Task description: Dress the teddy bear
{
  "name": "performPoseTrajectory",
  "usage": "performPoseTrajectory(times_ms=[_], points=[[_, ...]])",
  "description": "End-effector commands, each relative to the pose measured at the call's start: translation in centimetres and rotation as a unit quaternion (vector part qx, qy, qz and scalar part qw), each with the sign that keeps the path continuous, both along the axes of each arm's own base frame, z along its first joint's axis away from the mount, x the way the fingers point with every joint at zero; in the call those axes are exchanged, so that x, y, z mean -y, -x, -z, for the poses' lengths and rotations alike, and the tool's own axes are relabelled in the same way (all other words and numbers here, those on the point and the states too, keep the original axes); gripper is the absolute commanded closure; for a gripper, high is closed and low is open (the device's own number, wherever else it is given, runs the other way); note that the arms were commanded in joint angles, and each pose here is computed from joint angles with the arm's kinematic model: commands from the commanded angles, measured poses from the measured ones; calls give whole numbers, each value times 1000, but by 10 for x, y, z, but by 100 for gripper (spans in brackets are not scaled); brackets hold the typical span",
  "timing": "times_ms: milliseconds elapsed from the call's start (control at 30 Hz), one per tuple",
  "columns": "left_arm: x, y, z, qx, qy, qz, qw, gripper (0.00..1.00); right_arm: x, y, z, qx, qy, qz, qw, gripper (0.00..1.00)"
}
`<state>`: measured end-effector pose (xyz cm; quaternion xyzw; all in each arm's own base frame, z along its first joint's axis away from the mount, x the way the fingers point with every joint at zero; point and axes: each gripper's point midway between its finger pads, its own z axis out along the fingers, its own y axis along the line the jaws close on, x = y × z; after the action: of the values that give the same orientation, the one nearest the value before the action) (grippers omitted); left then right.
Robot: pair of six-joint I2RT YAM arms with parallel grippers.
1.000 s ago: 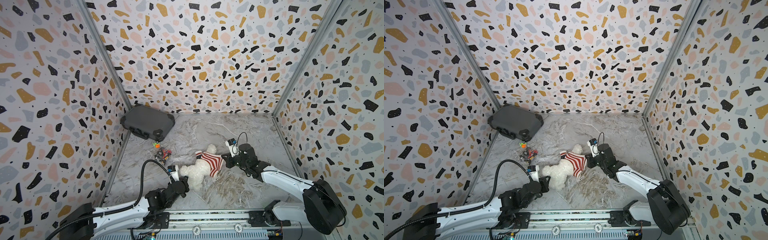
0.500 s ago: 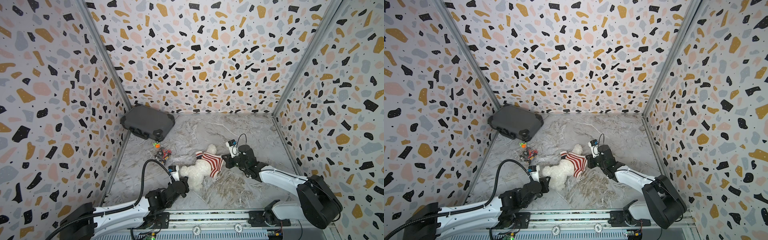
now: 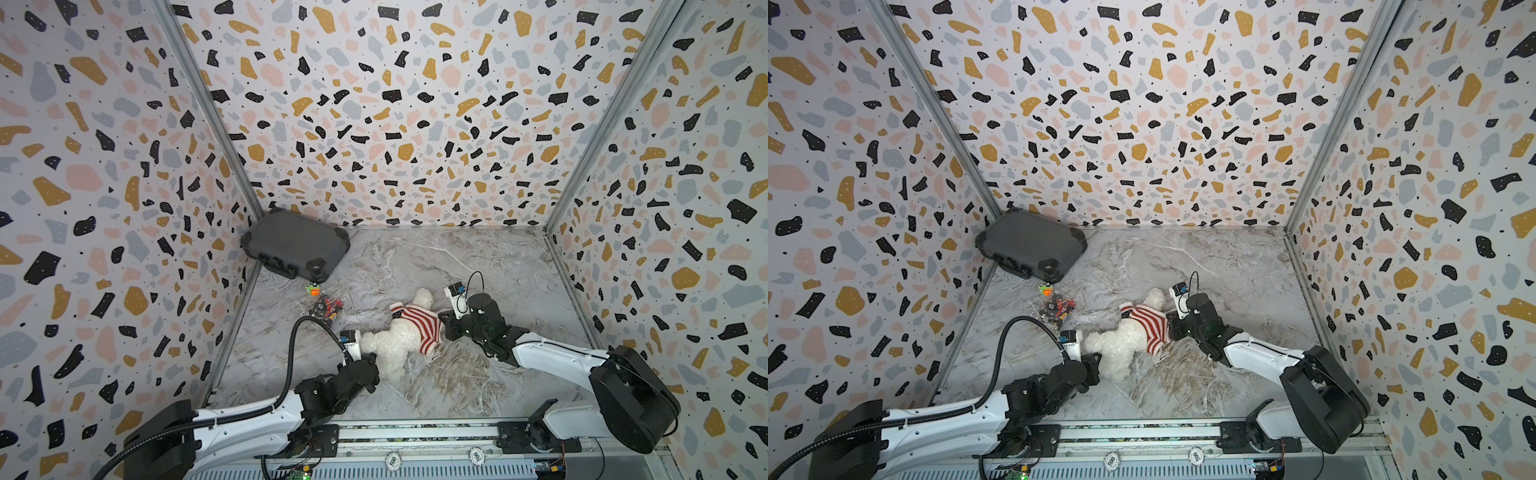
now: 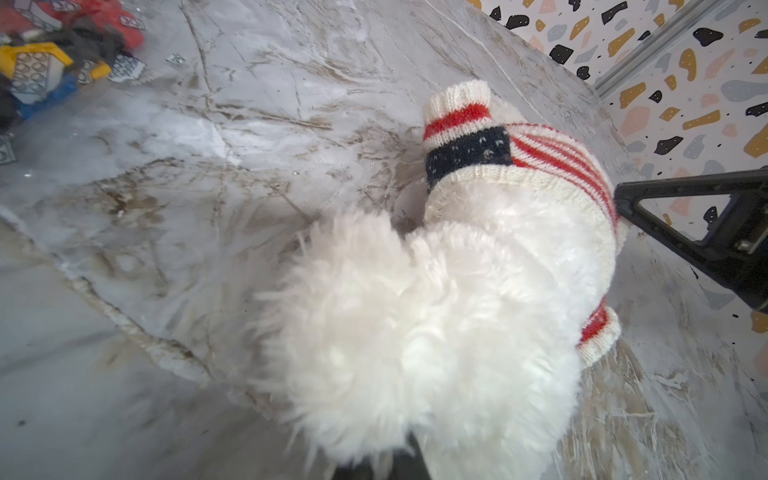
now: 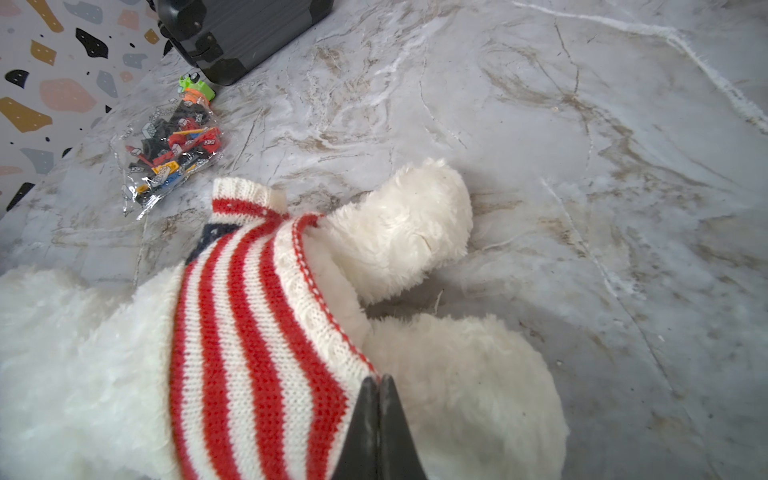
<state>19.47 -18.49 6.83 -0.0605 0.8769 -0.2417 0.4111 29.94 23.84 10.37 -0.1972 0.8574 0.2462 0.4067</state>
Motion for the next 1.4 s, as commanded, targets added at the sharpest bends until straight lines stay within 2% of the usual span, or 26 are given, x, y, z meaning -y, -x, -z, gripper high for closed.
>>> performPoseTrajectory(times_ms=[0,133,367,600,733,867,1100,1367], points=[[-2,-2,-2,3,-16,1,1000,100,13,-20,-12,11,-22,35,999,100],[-4,-1,0,2,-16,1,1000,100,23,-27,-14,15,-23,49,998,100],[7,0,-10,7,6,20,1000,100,8,-18,-18,20,-15,22,999,99],[29,0,-45,34,90,51,994,100,10,-8,-44,47,-13,14,999,79],[32,-1,-56,40,104,52,992,100,17,-1,-65,79,1,18,997,65],[38,-2,-68,44,124,54,990,100,11,16,-84,113,3,-5,994,55],[46,-5,-90,55,149,58,986,100,-11,53,-107,168,-32,-69,983,43],[52,-7,-103,58,161,58,983,100,-34,81,-108,188,-30,-130,973,33]])
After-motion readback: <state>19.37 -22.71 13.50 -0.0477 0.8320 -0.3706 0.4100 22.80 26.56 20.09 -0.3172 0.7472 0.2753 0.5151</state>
